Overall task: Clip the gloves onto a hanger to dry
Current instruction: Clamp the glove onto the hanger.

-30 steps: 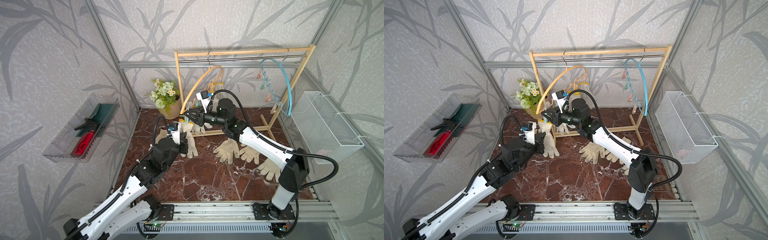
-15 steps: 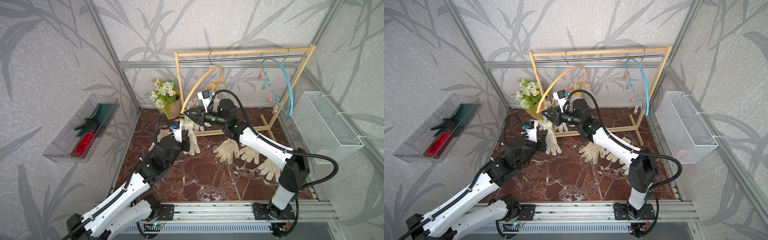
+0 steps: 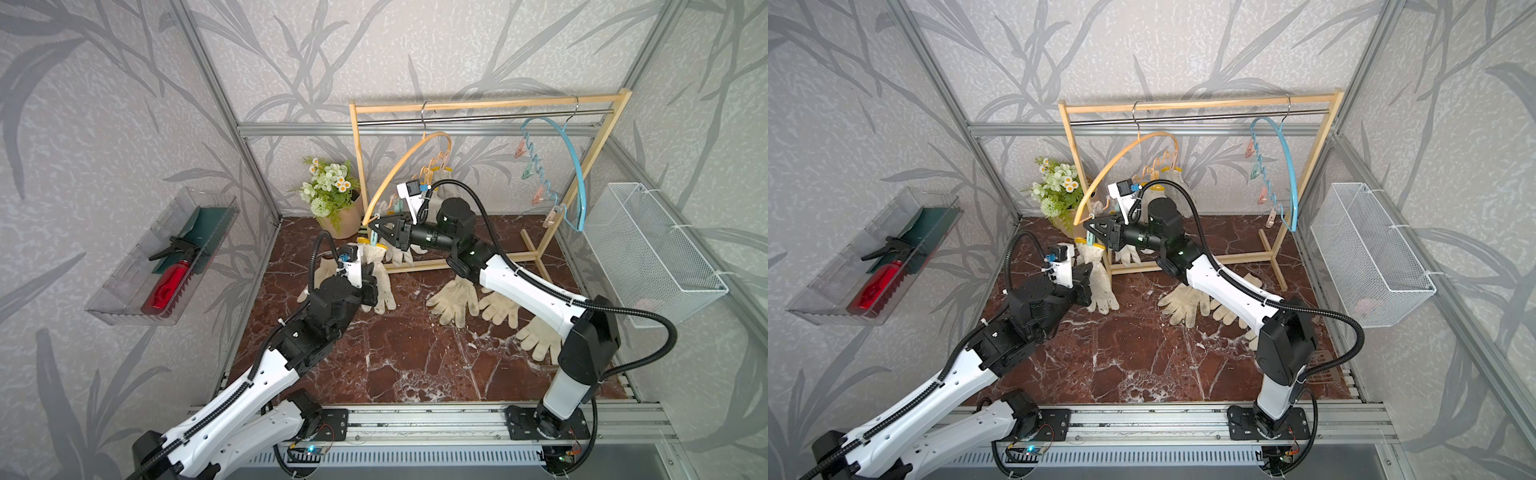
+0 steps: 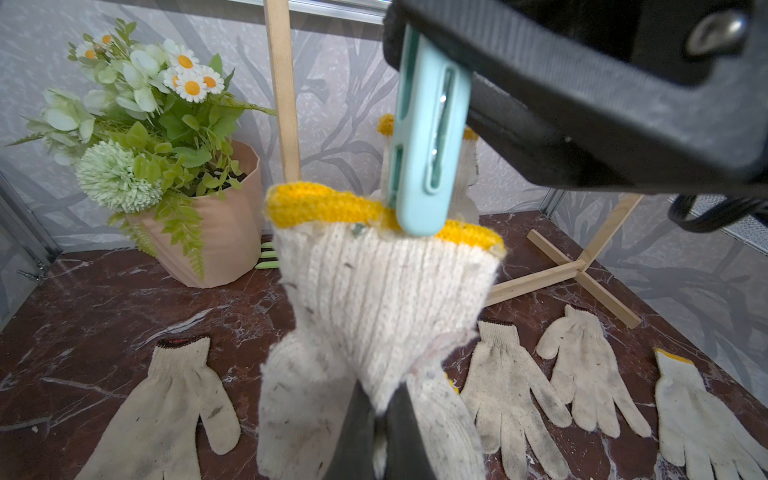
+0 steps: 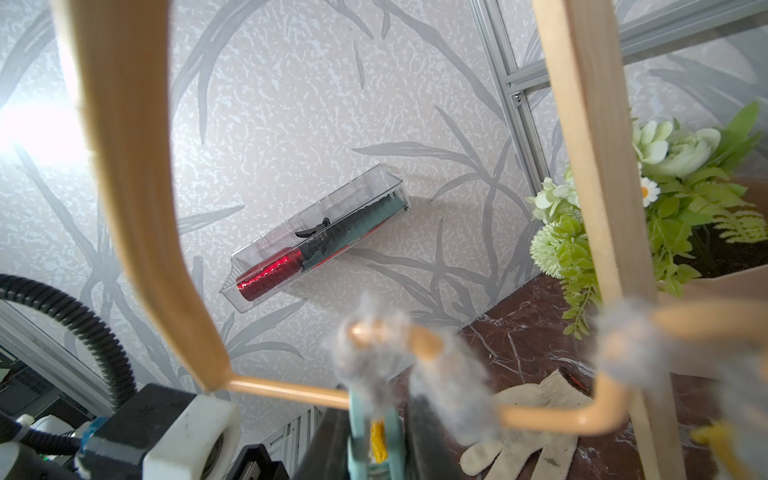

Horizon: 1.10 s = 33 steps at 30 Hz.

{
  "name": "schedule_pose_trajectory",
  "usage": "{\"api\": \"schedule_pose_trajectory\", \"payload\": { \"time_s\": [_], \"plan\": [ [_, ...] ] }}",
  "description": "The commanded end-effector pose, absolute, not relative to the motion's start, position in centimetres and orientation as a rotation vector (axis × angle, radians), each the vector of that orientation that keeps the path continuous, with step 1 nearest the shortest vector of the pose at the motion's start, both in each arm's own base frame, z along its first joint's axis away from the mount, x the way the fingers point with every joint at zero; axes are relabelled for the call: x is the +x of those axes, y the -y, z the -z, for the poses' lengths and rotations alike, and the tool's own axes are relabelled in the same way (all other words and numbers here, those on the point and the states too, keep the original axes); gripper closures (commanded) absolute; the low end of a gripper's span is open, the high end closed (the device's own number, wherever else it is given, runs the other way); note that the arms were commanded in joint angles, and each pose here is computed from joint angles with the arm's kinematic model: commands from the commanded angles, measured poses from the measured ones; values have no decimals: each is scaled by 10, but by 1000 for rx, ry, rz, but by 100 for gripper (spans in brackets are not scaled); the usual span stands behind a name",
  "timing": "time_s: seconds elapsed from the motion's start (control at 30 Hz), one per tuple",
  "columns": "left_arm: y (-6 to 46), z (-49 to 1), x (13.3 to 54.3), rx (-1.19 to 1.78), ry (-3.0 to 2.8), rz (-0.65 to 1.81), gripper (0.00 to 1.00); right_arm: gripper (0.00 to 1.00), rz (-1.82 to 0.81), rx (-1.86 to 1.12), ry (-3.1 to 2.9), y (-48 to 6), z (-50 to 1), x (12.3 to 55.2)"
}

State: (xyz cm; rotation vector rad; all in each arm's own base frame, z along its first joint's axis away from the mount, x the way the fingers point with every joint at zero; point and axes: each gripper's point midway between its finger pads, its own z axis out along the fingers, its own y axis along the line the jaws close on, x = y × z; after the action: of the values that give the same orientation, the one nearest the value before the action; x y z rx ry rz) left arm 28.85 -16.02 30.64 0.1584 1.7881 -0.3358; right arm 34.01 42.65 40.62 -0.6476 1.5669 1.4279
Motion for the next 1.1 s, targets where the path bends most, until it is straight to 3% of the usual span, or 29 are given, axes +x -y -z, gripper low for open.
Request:
{"api": "schedule_pose_trajectory", "payload": {
  "time_s": [0.0,0.63,0.83,1.0,1.03,1.07],
  "plan": [
    [160,-325,291,146,-1731,332,100,78,-1443,-647,-1475,-414,-437,332],
    [163,-360,296,167,-1655,322,100,77,-1448,-648,-1488,-417,-431,334],
    [160,-340,295,157,-1694,305,100,50,-1421,-641,-1492,-414,-429,336],
    [157,-324,295,145,-1726,294,100,41,-1381,-626,-1523,-411,-419,343],
    [156,-321,296,138,-1733,290,98,39,-1373,-626,-1505,-406,-428,338],
    [155,-320,295,132,-1737,288,89,39,-1365,-626,-1505,-404,-428,338]
  ]
}}
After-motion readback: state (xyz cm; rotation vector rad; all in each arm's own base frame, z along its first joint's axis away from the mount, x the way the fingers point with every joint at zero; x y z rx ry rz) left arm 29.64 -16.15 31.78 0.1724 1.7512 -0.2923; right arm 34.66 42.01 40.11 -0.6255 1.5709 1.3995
